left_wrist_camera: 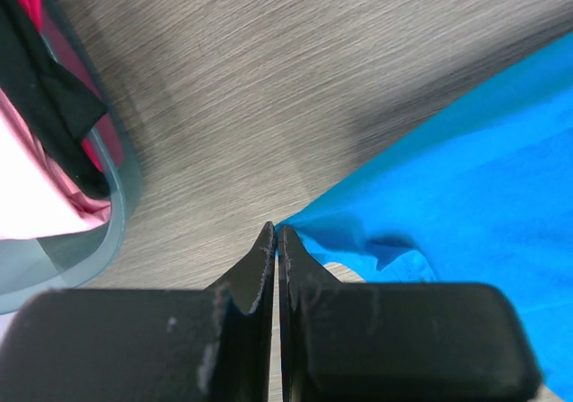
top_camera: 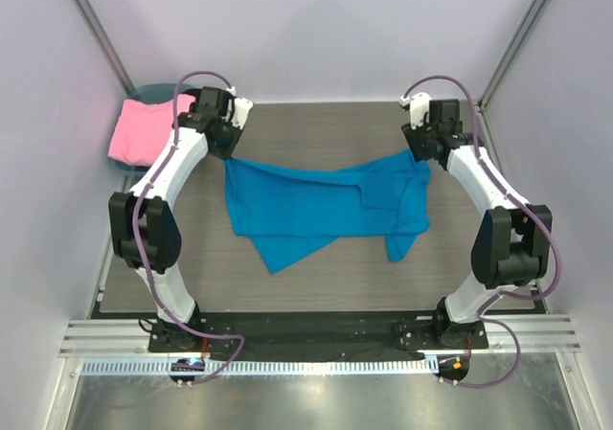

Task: Fold and stack the t-shirts
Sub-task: Flatten the tshirt out

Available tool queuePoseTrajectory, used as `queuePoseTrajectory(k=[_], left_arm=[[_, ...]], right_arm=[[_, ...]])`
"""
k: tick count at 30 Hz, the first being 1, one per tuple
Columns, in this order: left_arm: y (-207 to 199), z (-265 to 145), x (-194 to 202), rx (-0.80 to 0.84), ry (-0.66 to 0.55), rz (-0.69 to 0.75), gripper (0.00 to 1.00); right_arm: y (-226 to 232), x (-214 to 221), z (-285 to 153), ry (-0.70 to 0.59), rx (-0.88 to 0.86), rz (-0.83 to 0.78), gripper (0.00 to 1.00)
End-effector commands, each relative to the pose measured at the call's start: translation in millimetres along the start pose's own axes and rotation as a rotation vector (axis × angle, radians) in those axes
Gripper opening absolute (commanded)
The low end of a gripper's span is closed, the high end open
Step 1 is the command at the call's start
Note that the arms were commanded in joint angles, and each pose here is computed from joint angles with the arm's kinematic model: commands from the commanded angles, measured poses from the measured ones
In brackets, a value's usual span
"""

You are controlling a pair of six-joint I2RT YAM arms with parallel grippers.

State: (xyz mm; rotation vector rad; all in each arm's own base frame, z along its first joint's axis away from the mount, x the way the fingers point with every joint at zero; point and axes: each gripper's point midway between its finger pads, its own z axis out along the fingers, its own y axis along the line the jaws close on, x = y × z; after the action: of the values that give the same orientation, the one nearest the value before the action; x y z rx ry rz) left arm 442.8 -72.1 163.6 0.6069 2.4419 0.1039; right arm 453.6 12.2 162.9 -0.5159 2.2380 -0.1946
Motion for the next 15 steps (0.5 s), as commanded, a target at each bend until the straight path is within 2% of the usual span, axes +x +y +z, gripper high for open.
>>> queuePoseTrajectory(k=[1,3,7,15], left_arm=[[3.9,-15.3,-19.8,-0.013,-0.079,-0.016,0.00],[3.3,-13.4,-18.5,-0.011,-0.074,-0.018,0.00],[1.9,-12.0,-19.1,-0.009,-0.072,-0.017,0.00],[1.1,-7.9,-16.7,-0.016,-0.059,-0.015,0.00]], right_arm=[[61.9,37.0,7.3,0.117,-0.265,0.002,0.42],[76.9,55.2,16.8,0.189,-0.333,0.018,0.37],[99.5,67.4,24.7,0.259,-0.460,0.044,0.36],[103.1,79.9,39.8,0.354,-0.490,0.047,0.34]])
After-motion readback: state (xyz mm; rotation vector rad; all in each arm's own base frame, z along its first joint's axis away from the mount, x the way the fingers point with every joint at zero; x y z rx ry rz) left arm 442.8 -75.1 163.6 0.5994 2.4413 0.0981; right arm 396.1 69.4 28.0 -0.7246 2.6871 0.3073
